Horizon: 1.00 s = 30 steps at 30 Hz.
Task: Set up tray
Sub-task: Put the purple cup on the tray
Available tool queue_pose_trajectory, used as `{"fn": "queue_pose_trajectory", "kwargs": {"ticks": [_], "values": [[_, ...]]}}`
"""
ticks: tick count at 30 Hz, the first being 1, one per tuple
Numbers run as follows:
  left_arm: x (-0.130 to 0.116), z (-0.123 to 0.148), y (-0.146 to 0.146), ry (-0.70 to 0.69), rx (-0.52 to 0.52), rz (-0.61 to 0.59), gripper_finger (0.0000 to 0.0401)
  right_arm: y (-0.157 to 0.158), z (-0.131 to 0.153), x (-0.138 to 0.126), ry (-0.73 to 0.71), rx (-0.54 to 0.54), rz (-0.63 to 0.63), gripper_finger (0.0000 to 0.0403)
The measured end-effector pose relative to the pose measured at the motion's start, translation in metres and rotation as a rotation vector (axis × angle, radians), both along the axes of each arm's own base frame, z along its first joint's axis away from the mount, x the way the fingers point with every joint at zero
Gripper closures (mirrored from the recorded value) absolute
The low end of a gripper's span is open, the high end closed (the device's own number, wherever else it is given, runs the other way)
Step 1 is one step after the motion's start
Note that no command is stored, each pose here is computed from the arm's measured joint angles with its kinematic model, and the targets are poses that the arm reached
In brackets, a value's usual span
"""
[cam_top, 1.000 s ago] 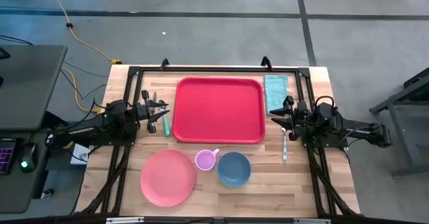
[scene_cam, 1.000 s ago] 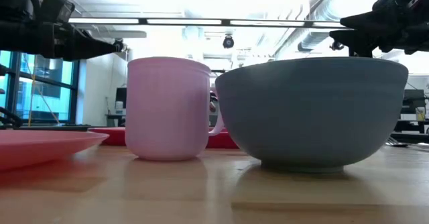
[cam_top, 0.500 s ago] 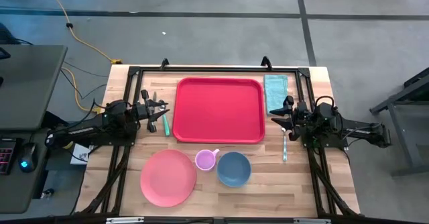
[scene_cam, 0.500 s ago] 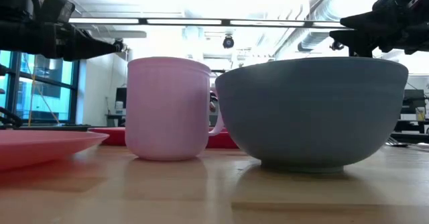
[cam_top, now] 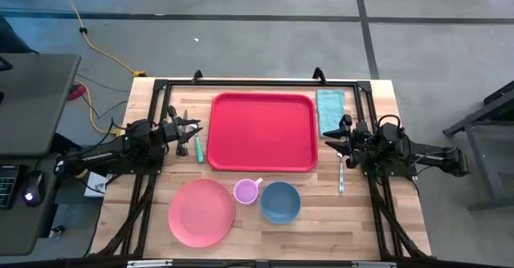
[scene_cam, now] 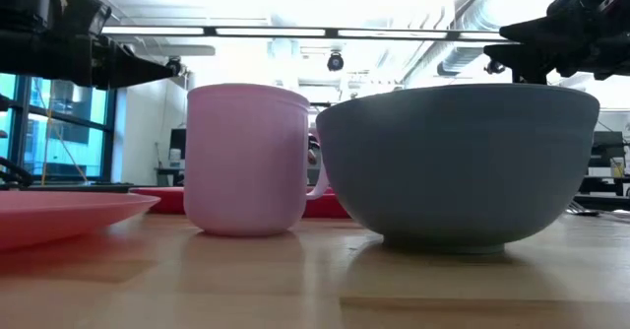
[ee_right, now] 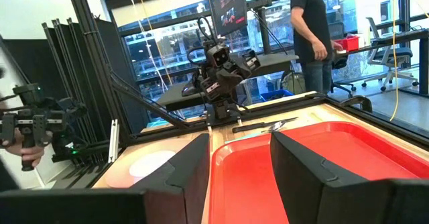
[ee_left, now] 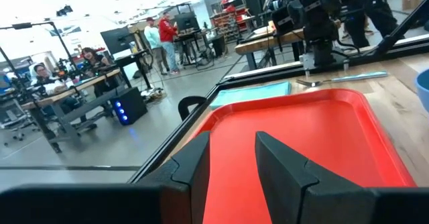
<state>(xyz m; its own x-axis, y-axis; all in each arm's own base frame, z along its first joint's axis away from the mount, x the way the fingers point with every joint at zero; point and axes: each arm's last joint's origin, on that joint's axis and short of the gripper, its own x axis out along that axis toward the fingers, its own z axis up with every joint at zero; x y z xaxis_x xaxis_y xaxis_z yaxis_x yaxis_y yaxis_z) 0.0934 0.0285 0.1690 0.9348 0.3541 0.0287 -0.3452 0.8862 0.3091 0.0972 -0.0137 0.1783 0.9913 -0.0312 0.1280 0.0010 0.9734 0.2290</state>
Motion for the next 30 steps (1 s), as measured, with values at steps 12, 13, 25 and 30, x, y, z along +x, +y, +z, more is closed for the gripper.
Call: {"fn": "queue_pose_trajectory", "kwargs": {"ticks": [12,13,25,30], "values": [[-0.0007,0.0045,-0.0004,-0.077,-0.164,-0.012,0.0249,0.0000,0.0001,0.0000,0.000,0.000,0.000,0.0265],[-0.0009,0.0058,-0.0004,-0.091,-0.176,-0.014,0.0249,0.0000,0.0000,0.0000,0.000,0.000,0.000,0.0265],[-0.0013,0.0088,-0.0005,-0.121,-0.192,-0.017,0.0249,0.0000,0.0001,0.0000,-0.001,0.036,0.005,0.0265],[-0.0014,0.0095,-0.0006,-0.123,-0.192,-0.017,0.0249,0.0000,0.0001,0.0000,-0.002,0.030,0.004,0.0265]]}}
